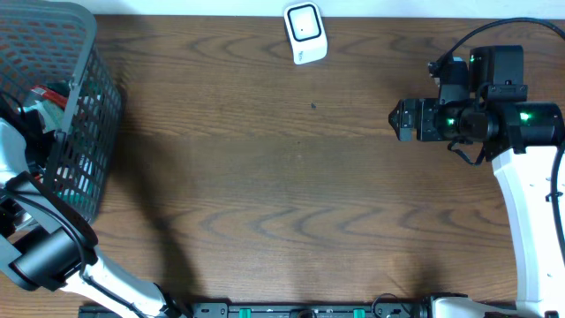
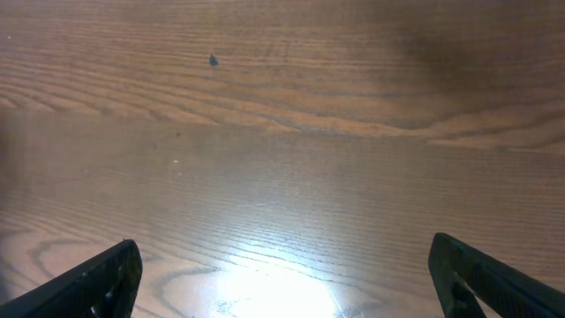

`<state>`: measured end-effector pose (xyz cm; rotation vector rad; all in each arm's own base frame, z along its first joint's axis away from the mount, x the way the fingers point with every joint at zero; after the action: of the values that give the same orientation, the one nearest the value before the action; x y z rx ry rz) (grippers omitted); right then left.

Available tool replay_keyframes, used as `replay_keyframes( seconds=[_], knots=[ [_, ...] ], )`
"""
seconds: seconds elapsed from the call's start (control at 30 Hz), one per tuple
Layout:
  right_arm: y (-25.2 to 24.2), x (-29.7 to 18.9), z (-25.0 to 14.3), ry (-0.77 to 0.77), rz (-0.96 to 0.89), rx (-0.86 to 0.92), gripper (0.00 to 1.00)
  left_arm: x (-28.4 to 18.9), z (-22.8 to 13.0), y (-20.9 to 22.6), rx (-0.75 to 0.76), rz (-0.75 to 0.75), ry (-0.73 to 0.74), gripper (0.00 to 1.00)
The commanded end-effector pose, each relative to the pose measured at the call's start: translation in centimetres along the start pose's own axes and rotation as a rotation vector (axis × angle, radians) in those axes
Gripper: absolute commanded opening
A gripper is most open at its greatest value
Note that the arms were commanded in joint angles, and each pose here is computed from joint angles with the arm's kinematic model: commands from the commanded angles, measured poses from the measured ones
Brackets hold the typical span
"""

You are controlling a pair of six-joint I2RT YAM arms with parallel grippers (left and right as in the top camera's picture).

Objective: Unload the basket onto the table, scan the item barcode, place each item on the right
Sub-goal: 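Lower the left gripper into the basket and grasp the green-lidded jar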

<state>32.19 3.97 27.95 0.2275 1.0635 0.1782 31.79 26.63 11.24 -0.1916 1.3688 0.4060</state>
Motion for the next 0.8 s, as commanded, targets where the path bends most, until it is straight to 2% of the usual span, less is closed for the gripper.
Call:
replay_keyframes(
  seconds=[0.0,0.1,0.17,0.3,0.37,0.53,0.6,0.63,0.67,0.77],
  knots=[
    [0.0,-0.3,0.3,-0.009,0.010,0.014,0.99,-1.1,0.7,0.8,-0.023,0.029,-0.032,0.54],
    [0.0,-0.3,0.3,-0.009,0.010,0.013,0.99,-1.8,0.9,0.9,-0.023,0.034,-0.051,0.53],
    [0.0,-0.3,0.3,-0.009,0.010,0.014,0.99,-1.8,0.7,0.8,-0.023,0.032,-0.041,0.65],
    [0.0,-0.3,0.3,-0.009,0.010,0.013,0.99,-1.3,0.0,0.5,-0.021,0.022,-0.010,0.67],
    [0.0,-0.3,0.3,-0.009,0.010,0.014,0.99,-0.9,-0.5,0.4,-0.020,0.018,0.005,0.73],
    [0.0,-0.3,0.3,-0.009,0.010,0.014,0.99,-0.2,-1.1,0.2,-0.023,0.012,0.025,0.78],
    [0.0,-0.3,0.3,-0.009,0.010,0.013,0.99,-0.2,-1.1,0.2,-0.023,0.012,0.024,0.77],
    [0.0,-0.3,0.3,-0.009,0.010,0.013,0.99,-0.3,-0.9,0.2,-0.024,0.014,0.016,0.64],
    [0.0,-0.3,0.3,-0.009,0.010,0.014,0.99,-0.4,-0.8,0.3,-0.024,0.016,0.012,0.60],
    [0.0,-0.3,0.3,-0.009,0.010,0.014,0.99,-1.3,-0.1,0.5,-0.033,0.024,-0.017,0.56]
  ],
)
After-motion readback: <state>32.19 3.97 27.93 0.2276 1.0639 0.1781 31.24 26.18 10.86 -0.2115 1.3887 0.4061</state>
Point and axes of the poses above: each gripper's point midway between its finger pads, its own x axis out along the fingers, its own y axis along the line the jaws close on, z = x × y, the point moved 5 cm from there along -x, back along the fingers, and after that the axes turned 5 degrees about x, right-handed, at the moved point
